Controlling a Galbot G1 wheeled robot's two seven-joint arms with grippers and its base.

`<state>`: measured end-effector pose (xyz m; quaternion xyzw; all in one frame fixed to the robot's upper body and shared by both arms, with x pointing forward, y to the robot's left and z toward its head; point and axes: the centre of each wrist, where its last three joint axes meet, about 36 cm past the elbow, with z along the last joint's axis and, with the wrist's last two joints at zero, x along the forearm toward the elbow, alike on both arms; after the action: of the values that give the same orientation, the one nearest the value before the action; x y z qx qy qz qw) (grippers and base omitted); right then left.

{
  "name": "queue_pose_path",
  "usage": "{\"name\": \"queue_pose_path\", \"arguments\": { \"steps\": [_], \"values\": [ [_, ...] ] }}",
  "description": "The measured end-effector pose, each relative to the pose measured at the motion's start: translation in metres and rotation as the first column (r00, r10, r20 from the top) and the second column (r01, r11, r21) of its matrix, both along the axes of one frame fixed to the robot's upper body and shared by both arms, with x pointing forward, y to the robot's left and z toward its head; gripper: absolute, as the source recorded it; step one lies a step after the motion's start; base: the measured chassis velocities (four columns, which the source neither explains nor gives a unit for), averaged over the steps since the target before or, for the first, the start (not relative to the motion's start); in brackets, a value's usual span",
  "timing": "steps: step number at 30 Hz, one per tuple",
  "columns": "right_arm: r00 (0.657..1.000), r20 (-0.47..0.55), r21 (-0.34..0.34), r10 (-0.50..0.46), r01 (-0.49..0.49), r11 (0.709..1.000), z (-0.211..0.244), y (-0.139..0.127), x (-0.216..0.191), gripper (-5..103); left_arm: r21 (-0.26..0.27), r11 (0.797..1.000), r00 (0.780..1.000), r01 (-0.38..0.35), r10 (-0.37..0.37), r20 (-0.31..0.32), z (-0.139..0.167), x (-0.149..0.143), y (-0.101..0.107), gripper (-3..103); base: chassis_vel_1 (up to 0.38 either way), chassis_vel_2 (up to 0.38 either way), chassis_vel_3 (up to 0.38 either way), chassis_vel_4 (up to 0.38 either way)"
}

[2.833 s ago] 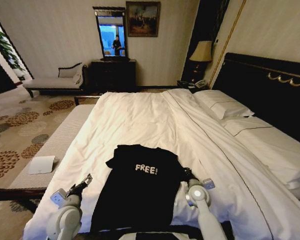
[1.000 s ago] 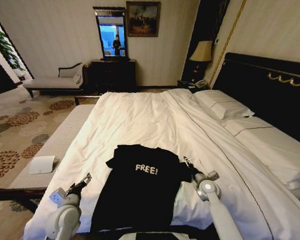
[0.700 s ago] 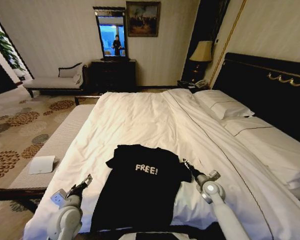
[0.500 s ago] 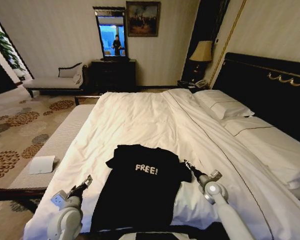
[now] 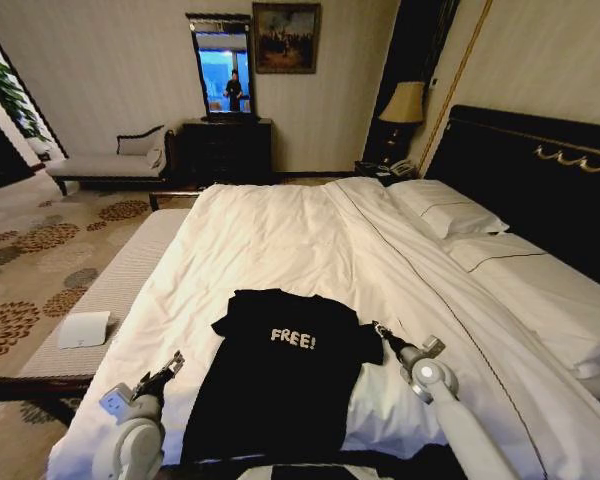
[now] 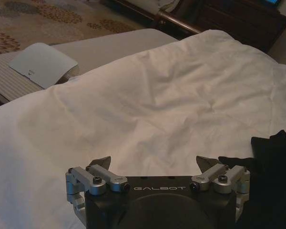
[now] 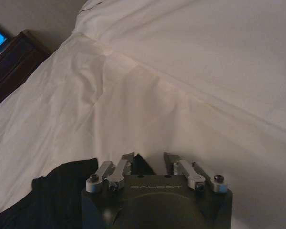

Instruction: Fold the clothes on the bed.

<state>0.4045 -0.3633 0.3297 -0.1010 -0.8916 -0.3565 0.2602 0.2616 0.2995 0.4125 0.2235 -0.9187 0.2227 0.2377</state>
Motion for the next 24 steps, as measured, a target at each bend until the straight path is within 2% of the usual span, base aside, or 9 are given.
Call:
{"name": "queue_pose_path", "arguments": {
  "steps": [1, 3, 4, 7, 11, 17, 19, 22, 24],
  "values": [
    [1.000, -0.001, 0.000, -0.004, 0.004, 1.000, 0.000, 0.000, 0.000, 34, 0.001, 1.000, 1.000, 0.000, 0.000, 0.002, 0.001, 0.000, 0.000, 100, 0.000, 0.000, 0.000, 0.000],
    [1.000, -0.002, 0.003, -0.008, 0.008, 1.000, -0.001, 0.002, 0.000, 23, 0.002, 1.000, 1.000, 0.001, -0.001, 0.003, 0.002, 0.000, -0.001, 100, 0.000, 0.000, 0.000, 0.000],
    [1.000, -0.002, 0.003, -0.008, 0.008, 1.000, -0.001, 0.002, 0.000, 23, 0.002, 1.000, 1.000, 0.001, -0.001, 0.003, 0.002, 0.000, -0.001, 100, 0.000, 0.000, 0.000, 0.000],
    [1.000, 0.004, 0.015, -0.009, 0.009, 1.000, 0.000, 0.007, 0.000, 7, 0.002, 1.000, 1.000, 0.001, -0.001, 0.001, 0.001, 0.000, -0.002, 100, 0.000, 0.000, 0.000, 0.000],
    [1.000, 0.010, 0.020, -0.009, 0.009, 1.000, 0.002, 0.011, -0.001, 1, 0.000, 1.000, 1.000, 0.001, -0.001, 0.000, 0.001, 0.000, -0.003, 100, 0.000, 0.000, 0.000, 0.000],
    [1.000, 0.022, 0.018, -0.010, 0.010, 1.000, 0.004, 0.009, -0.002, -3, 0.001, 1.000, 1.000, -0.001, 0.001, -0.004, 0.000, -0.002, -0.003, 100, 0.000, 0.000, 0.000, 0.000],
    [1.000, 0.027, 0.016, -0.008, 0.008, 1.000, 0.004, 0.009, -0.002, 1, 0.001, 1.000, 1.000, -0.002, 0.002, -0.006, 0.000, -0.003, -0.003, 100, 0.000, 0.000, 0.000, 0.000],
    [0.999, 0.038, 0.011, 0.003, -0.003, 1.000, 0.005, 0.006, -0.003, 17, 0.002, 1.000, 1.000, -0.001, 0.001, -0.006, 0.000, -0.003, -0.002, 100, 0.000, 0.000, 0.000, 0.000],
    [0.999, 0.038, 0.010, 0.006, -0.006, 1.000, 0.004, 0.005, -0.003, 17, 0.003, 1.000, 1.000, -0.001, 0.001, -0.005, 0.000, -0.003, -0.002, 100, 0.000, 0.000, 0.000, 0.000]
  ]
}}
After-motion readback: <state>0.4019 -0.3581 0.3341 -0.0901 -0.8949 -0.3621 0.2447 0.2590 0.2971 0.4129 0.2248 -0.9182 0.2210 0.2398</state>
